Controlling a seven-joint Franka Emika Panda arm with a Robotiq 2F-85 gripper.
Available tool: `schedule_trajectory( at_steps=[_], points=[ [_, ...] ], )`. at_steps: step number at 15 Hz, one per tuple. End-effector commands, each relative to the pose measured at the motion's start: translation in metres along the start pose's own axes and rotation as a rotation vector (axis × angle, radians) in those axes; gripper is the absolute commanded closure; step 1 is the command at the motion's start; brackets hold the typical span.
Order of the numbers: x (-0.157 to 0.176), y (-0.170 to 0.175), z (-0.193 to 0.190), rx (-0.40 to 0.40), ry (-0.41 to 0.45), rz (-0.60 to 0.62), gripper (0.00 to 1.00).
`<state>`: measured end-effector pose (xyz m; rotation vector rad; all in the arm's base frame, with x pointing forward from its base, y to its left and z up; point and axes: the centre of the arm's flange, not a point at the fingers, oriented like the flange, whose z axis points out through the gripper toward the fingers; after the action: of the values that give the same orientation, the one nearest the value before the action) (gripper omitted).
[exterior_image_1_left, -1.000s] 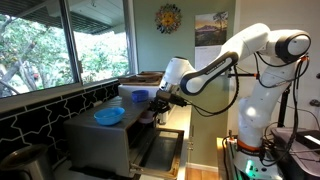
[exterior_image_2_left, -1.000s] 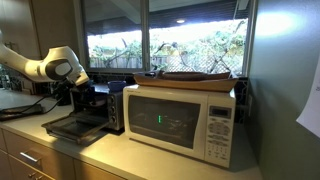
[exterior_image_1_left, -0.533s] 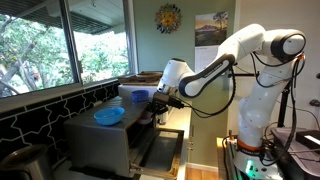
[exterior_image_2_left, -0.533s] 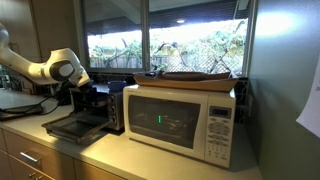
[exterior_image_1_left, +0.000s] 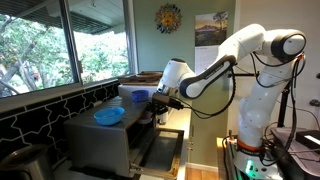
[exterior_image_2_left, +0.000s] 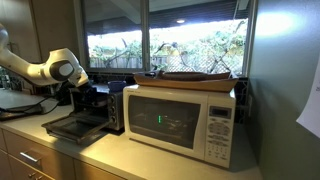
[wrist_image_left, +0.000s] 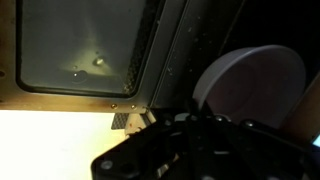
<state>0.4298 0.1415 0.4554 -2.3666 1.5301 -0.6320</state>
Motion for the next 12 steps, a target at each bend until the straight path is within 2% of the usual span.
schedule_trajectory(
  at_steps=[1,2,4,6,8,10,11,12],
  points=[
    [-0.0013,-0.0082,0.0147,0.013,0.011,0.019,0.99],
    [-0.0018,-0.0082,0.0153,0.012,0.010,0.020,0.99],
    [-0.0035,-0.0076,0.0176,0.011,0.003,0.015,0.74],
    [-0.0066,-0.0057,0.0217,0.007,-0.005,0.017,0.94],
    [-0.0066,-0.0055,0.0227,0.007,-0.004,0.022,1.00],
    [-0.0057,-0.0060,0.0228,0.009,0.000,0.024,0.99],
    [-0.0054,-0.0068,0.0207,0.021,0.002,0.027,0.92],
    [-0.0051,-0.0069,0.0198,0.026,0.004,0.027,0.71]
  ],
)
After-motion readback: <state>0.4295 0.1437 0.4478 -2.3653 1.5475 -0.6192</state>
